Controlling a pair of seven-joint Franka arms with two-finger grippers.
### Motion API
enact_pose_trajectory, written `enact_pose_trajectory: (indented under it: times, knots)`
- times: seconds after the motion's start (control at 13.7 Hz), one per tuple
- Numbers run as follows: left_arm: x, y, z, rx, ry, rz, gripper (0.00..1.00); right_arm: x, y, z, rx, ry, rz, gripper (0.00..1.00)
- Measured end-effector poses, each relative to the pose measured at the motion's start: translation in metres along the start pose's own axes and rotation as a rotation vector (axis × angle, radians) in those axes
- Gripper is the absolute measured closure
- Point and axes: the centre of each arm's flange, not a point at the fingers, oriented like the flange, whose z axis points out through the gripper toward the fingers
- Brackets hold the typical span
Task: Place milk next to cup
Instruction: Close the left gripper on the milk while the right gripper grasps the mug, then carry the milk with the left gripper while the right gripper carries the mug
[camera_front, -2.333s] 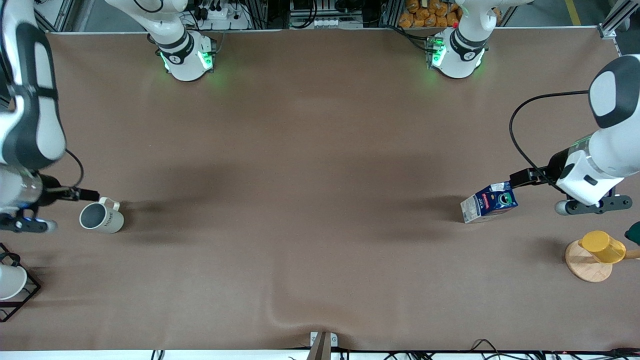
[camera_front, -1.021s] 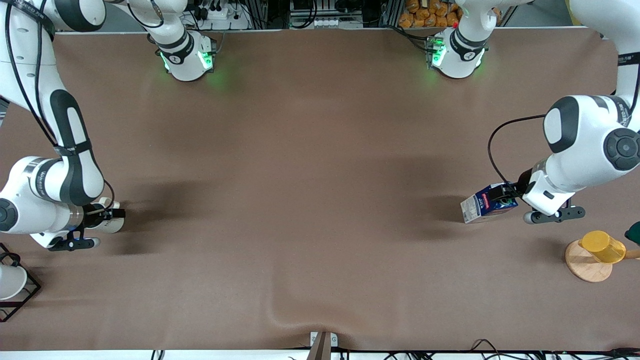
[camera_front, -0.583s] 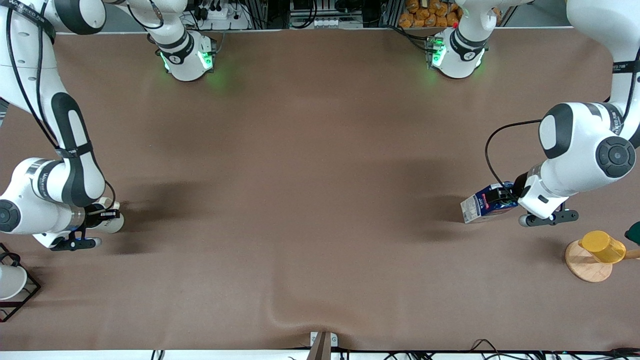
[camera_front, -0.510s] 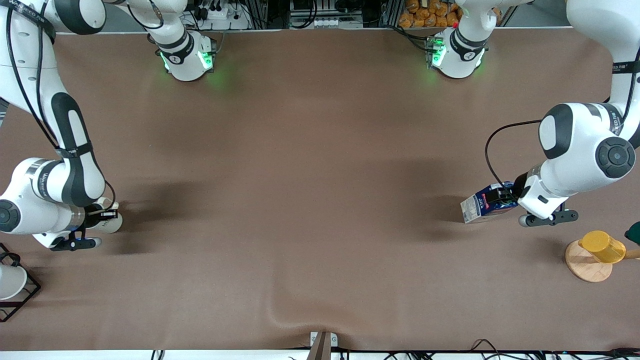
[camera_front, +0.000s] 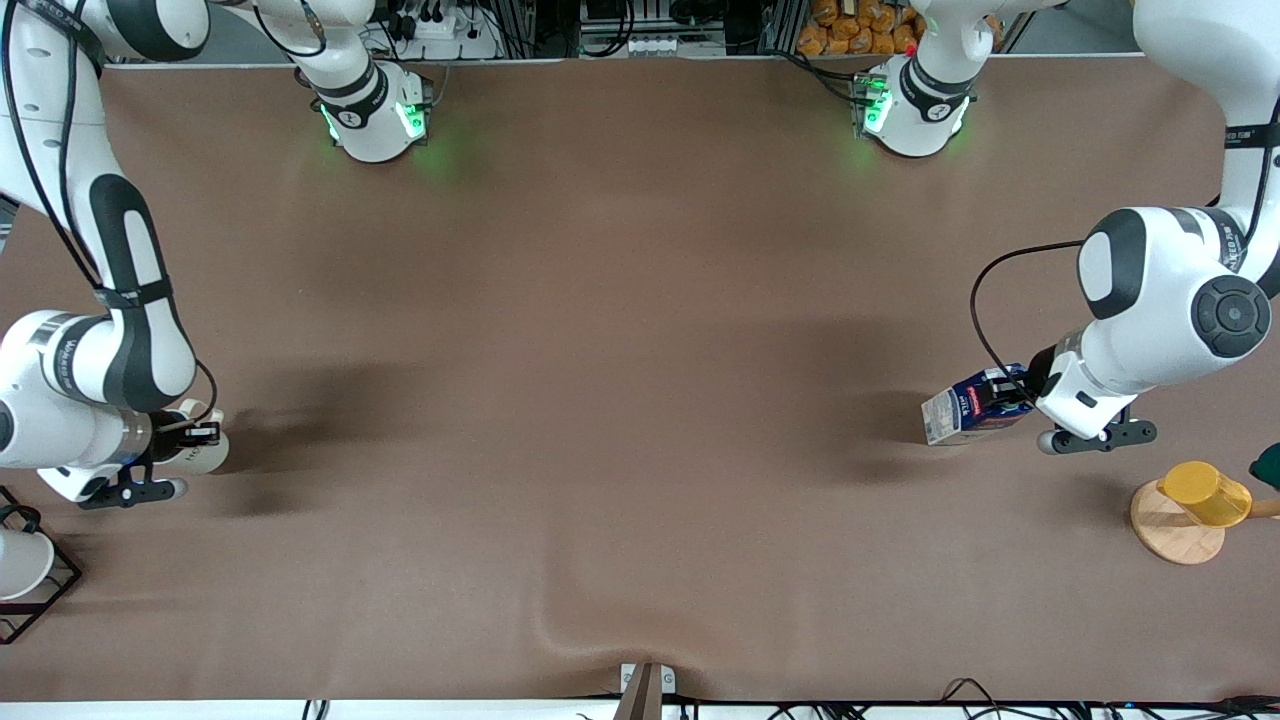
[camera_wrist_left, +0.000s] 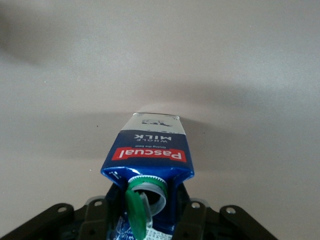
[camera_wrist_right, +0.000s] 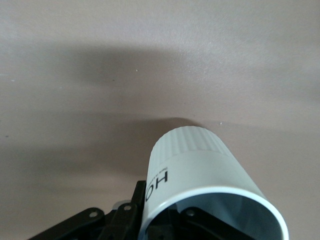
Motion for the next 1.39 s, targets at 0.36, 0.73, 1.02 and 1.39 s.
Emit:
enact_pose_trajectory:
  times: [0.36, 0.73, 1.02, 1.39]
  knots:
    - [0.005, 0.004, -0.013, -0.005, 0.027, 0.004, 0.57, 0.004, -0.058, -0.055, 0.088, -0.013, -0.012, 0.95]
    - [0.001, 0.020, -0.045, -0.010, 0.047, 0.032, 0.57, 0.024, -0.185, -0.069, 0.139, -0.012, -0.071, 0.95]
    - [-0.010, 0.052, -0.072, -0.016, 0.035, 0.063, 0.57, 0.024, -0.282, -0.072, 0.163, -0.019, -0.118, 0.95]
    - [-0.019, 0.075, -0.090, -0.016, 0.008, 0.088, 0.57, 0.007, -0.440, -0.072, 0.088, 0.054, -0.094, 0.95]
